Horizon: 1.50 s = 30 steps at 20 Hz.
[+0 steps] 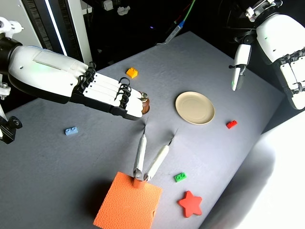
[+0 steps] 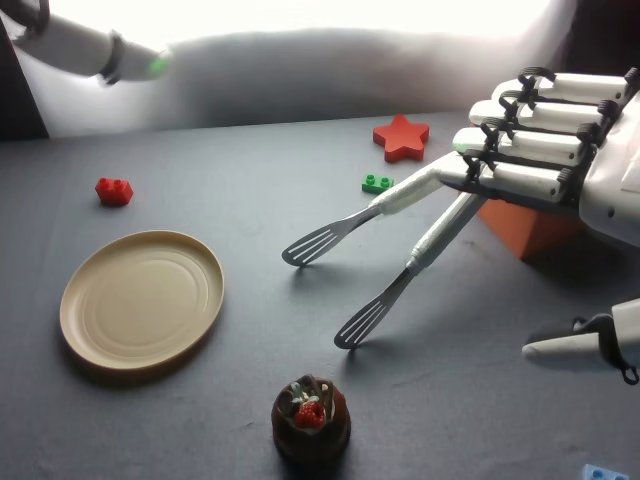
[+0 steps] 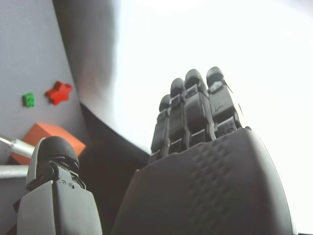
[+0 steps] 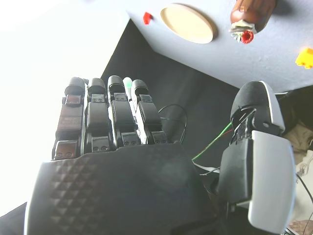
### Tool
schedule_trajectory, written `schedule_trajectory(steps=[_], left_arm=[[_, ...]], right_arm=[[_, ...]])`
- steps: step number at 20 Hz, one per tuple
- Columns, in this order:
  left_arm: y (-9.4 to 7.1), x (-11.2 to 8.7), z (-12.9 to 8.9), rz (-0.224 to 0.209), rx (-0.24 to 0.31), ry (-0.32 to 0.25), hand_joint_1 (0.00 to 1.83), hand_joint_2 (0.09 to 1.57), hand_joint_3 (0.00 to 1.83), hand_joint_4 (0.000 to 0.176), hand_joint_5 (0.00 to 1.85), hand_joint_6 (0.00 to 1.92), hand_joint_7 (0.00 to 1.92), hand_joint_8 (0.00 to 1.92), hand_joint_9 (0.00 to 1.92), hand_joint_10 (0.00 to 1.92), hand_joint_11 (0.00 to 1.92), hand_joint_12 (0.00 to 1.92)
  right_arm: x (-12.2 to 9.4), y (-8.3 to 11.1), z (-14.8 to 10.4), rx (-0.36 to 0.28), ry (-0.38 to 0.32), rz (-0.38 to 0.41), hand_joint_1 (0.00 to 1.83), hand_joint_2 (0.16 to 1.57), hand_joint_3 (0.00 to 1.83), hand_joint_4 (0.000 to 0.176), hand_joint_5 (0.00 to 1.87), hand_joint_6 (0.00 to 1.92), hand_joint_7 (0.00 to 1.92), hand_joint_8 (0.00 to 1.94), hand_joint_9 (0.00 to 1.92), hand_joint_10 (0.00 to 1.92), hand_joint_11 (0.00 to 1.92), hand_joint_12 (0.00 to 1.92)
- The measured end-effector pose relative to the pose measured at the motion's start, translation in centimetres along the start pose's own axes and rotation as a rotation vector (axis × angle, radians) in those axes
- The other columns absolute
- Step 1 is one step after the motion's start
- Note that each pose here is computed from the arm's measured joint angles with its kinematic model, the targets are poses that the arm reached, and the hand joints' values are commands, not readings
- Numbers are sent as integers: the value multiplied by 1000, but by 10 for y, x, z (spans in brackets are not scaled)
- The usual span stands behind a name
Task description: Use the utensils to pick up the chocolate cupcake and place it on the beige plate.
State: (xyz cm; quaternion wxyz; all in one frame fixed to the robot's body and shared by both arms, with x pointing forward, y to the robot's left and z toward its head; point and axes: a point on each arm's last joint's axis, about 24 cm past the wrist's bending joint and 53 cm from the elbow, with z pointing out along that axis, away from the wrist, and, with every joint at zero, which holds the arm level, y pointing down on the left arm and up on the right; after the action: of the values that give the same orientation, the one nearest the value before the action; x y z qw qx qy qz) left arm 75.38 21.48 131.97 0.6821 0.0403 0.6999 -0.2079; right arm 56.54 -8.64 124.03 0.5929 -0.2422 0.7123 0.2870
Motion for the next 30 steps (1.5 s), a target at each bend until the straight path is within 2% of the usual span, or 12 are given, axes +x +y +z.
schedule_trajectory(steps=[4,7,11,13,15,18,19,21,24,30], left_arm=[[0,0,0,1,1,-1,0,1051,26,0,30,0,0,0,0,0,0,0],[1,-1,0,1,-1,-1,0,1053,21,0,36,10,0,0,0,0,0,0],[1,-1,0,1,-1,-1,0,1058,17,0,20,2,0,0,0,0,0,0],[0,-1,0,2,3,-2,0,1061,16,0,32,6,0,0,0,0,0,0],[-1,-1,1,4,4,-3,0,1064,14,0,27,3,0,0,0,0,0,0],[-4,-3,2,12,14,-6,0,1065,11,0,20,0,0,0,0,0,0,0],[-4,-3,2,12,15,-6,0,1060,8,0,19,0,0,0,0,0,0,0],[-4,-3,2,12,14,-6,0,1062,8,0,22,1,0,0,0,0,0,0],[-4,-3,2,13,15,-6,0,1069,9,0,42,9,7,3,3,1,0,0],[-4,-3,2,20,15,-7,0,1072,5,0,17,3,0,0,0,0,0,0]], right_arm=[[0,-3,3,1,0,0,124,955,3,0,113,5,135,4,115,6,0,326],[0,-8,11,2,-1,-1,72,978,5,0,89,1,103,0,93,2,0,291],[1,-24,30,14,5,36,120,952,0,0,105,3,124,4,107,3,0,376],[0,-30,41,21,20,49,135,951,0,0,81,0,101,0,96,0,0,335],[-2,-32,52,19,23,53,209,929,0,0,96,3,114,3,112,4,0,382],[-7,-40,73,26,46,59,293,940,0,0,81,2,100,1,97,1,0,331],[-5,-42,78,31,60,63,328,937,0,0,96,5,116,4,116,5,0,390],[7,-51,86,50,114,64,444,929,0,0,87,0,98,0,95,0,0,354],[19,-53,93,56,167,65,555,941,2,0,40,0,53,0,55,0,0,296],[16,-57,111,59,160,69,748,1054,14,0,16,0,9,0,15,0,0,175]])
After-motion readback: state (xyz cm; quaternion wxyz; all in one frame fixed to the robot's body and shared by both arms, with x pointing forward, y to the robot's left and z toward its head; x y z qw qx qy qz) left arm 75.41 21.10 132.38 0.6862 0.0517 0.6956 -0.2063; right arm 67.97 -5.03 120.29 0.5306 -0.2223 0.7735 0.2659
